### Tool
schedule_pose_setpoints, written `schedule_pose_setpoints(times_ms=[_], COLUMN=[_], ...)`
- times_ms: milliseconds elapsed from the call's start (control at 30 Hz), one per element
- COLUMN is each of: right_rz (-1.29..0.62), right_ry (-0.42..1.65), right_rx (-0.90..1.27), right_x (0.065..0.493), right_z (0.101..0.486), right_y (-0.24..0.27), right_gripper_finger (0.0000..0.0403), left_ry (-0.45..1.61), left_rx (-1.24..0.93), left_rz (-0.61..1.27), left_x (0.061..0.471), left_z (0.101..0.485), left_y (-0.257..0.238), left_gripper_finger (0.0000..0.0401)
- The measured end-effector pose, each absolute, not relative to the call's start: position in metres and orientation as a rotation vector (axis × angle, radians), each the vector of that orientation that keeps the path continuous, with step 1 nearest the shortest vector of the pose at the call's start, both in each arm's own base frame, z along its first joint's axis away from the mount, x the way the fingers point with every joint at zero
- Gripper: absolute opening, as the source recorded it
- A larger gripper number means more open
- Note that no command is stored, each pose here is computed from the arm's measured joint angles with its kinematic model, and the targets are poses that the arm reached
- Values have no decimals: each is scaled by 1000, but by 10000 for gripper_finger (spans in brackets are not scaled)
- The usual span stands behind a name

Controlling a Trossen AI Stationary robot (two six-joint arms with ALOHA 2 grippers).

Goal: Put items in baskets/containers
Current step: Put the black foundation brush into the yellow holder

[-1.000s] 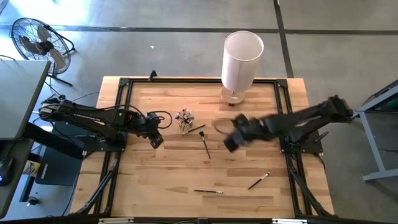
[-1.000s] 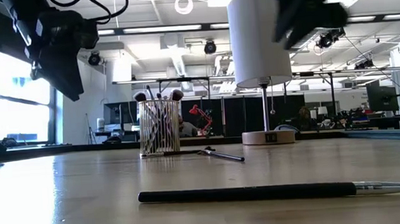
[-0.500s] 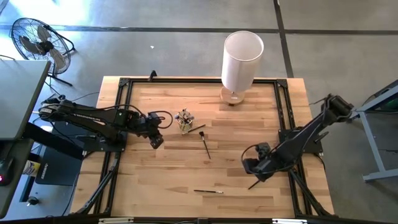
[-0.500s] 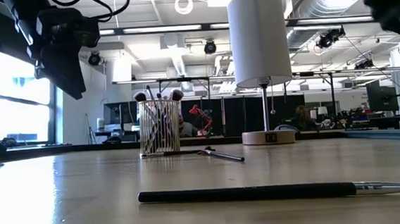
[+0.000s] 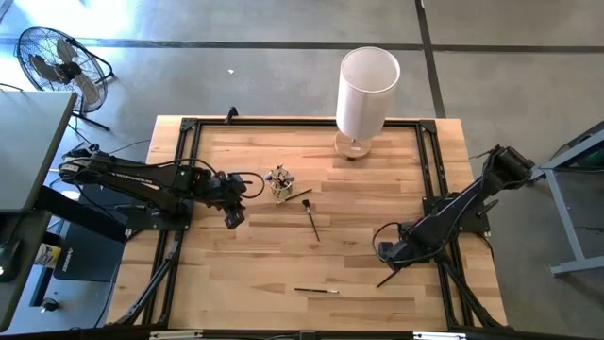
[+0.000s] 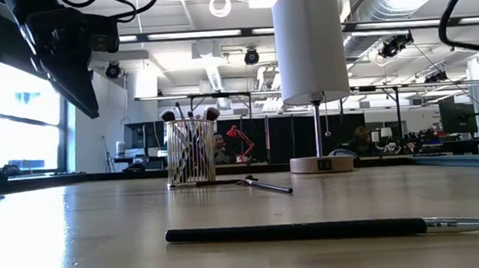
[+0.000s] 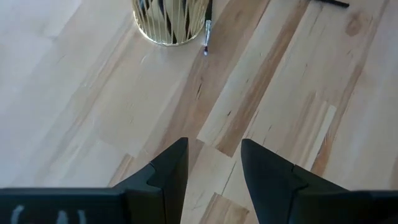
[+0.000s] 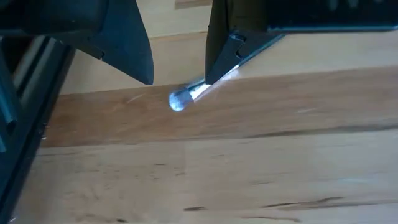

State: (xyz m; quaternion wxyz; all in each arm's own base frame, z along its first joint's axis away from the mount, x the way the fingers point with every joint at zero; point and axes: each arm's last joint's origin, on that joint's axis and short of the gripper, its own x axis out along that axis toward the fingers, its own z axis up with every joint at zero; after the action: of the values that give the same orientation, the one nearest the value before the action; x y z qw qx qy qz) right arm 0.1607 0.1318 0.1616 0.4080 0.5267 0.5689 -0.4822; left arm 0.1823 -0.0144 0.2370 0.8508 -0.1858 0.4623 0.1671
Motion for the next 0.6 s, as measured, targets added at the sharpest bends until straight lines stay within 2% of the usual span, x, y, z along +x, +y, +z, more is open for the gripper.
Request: schedule_pose_setpoints(times_ms=[600], right_rz=[-1171], right_ry=[1429], right_rx=[1477], right_x=[158], right_z=[129], right_y=[119], right_gripper_finger=[139], left_ry=[980], left_rx=[-326], left_rz=[329], left_x=[182], left_z=[237], left_y=[-14], left_gripper_finger=[147])
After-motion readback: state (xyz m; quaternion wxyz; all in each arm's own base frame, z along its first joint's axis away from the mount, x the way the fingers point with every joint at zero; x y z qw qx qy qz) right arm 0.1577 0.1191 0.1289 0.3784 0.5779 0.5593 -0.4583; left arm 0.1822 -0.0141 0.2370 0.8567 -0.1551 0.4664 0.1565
